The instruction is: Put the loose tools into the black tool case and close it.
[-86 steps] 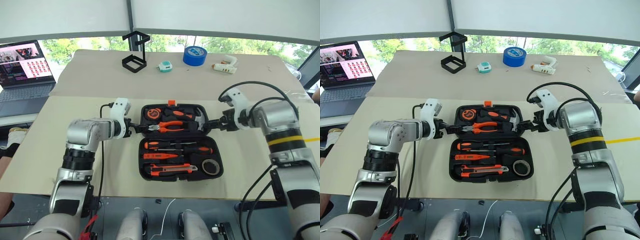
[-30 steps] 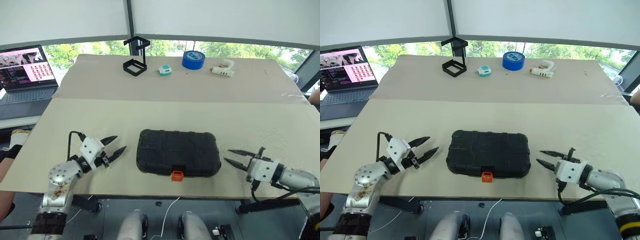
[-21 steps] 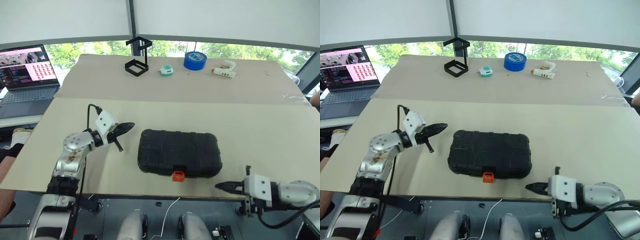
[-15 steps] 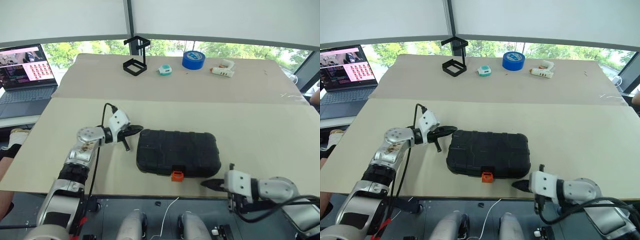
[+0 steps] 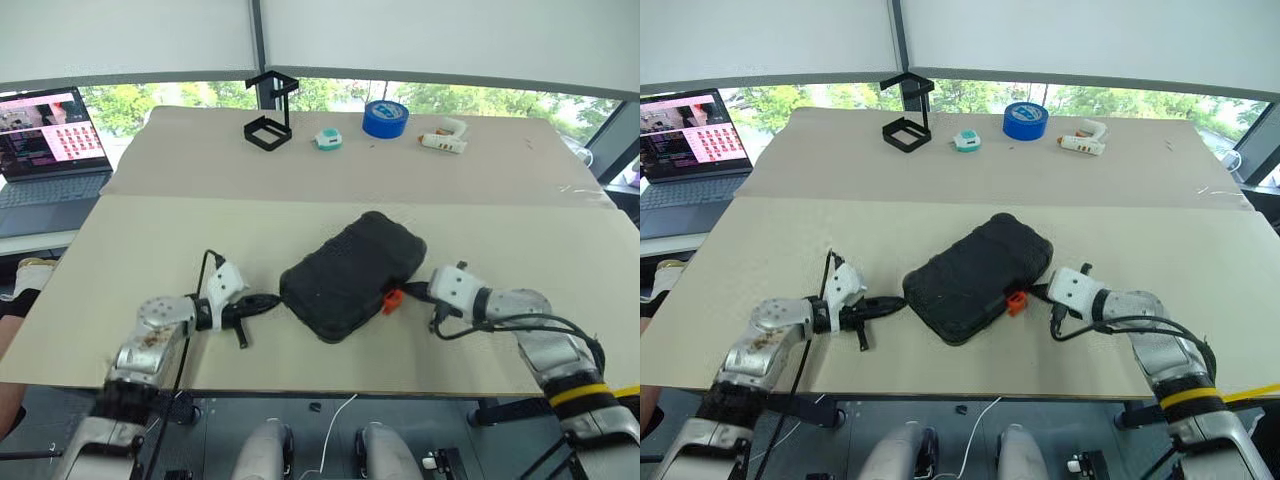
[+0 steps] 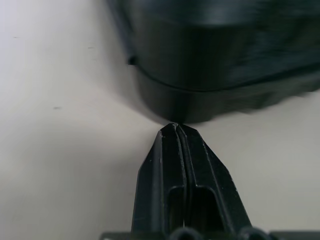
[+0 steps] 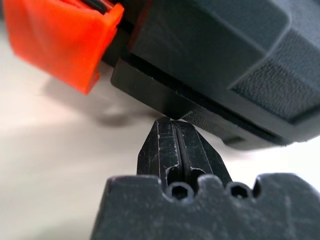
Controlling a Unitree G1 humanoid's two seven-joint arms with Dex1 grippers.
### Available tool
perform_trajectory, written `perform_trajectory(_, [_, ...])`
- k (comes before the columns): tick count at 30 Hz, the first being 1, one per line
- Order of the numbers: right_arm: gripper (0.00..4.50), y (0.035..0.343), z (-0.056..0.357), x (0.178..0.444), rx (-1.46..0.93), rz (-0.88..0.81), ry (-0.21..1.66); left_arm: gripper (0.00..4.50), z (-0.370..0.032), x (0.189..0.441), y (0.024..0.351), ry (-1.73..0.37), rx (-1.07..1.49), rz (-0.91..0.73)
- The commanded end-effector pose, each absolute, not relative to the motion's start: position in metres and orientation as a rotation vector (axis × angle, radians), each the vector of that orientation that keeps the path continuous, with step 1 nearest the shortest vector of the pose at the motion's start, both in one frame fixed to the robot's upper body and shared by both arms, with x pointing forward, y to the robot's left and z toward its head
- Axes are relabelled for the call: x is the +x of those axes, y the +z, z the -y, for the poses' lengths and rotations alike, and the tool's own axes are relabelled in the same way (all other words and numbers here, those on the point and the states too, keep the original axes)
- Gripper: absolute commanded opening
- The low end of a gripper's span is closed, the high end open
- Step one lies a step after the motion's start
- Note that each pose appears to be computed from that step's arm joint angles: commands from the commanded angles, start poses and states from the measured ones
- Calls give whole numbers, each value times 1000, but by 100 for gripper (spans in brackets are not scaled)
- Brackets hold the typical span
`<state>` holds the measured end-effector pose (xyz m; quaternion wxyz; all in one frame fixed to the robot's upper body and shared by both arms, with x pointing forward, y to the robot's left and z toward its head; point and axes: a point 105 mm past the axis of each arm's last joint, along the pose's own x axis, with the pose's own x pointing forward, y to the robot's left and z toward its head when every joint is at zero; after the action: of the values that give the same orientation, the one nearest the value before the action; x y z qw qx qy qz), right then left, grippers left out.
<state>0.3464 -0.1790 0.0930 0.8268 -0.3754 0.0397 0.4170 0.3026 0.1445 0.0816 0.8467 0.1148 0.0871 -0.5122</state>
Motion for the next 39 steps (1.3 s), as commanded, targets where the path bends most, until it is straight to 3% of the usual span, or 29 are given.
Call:
perform_trajectory(1, [0,107,182,352,-805,-23,865,8,-153,301,111,-1047,282,-95])
perform_trajectory(7, [0,94,195,335,-762,-85,886,8,-171,277,129,-1228,254,-244])
perform_trajectory(15, [0,83,189,305,-635,-147,915,8,-87,313,180,-1335,200,-33])
perform_trajectory(23, [0,76,172,287,-547,-190,939,8,-24,345,142,-1314,372,-96])
perform_trajectory(39, [0,88,160,287,-481,-119,911,8,-24,349,111,-1258,398,-182])
